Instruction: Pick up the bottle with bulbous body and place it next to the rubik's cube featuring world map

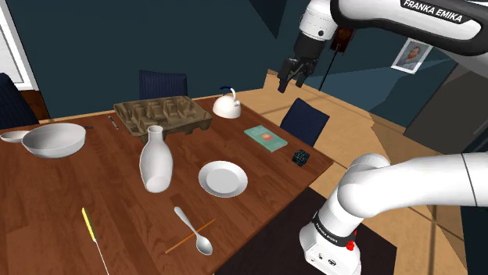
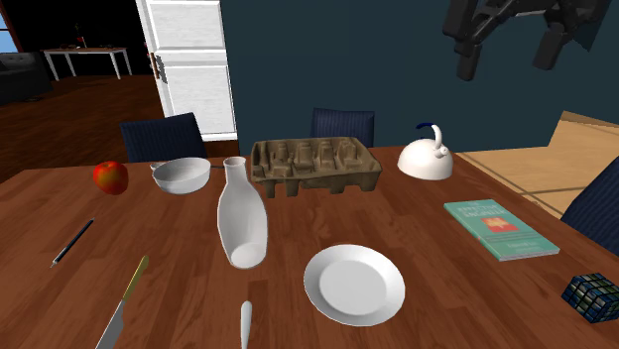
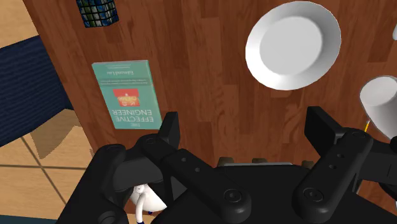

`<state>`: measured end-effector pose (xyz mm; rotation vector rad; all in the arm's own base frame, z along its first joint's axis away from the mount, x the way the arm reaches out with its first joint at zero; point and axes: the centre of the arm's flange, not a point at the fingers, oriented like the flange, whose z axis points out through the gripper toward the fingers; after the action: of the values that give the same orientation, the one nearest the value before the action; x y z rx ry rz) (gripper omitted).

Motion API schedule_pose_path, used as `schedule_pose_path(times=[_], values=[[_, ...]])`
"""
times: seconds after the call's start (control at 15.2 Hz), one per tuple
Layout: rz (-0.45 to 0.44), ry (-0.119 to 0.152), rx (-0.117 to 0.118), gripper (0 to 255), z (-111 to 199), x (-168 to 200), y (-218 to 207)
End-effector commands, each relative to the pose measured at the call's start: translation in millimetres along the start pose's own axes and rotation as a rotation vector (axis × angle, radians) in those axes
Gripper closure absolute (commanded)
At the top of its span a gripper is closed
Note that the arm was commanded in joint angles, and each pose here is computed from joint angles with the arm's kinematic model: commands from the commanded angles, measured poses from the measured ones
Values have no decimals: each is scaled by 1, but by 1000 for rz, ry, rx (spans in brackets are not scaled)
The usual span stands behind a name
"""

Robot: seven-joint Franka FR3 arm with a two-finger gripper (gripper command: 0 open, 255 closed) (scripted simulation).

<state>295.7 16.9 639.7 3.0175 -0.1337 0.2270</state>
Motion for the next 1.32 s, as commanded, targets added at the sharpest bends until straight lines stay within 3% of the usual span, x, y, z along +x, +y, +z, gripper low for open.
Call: schedule_pose_path(times=[0.0,1.25], values=[[0,0,0,0,0,0,0],[30,25,45,0,104,89,-202]])
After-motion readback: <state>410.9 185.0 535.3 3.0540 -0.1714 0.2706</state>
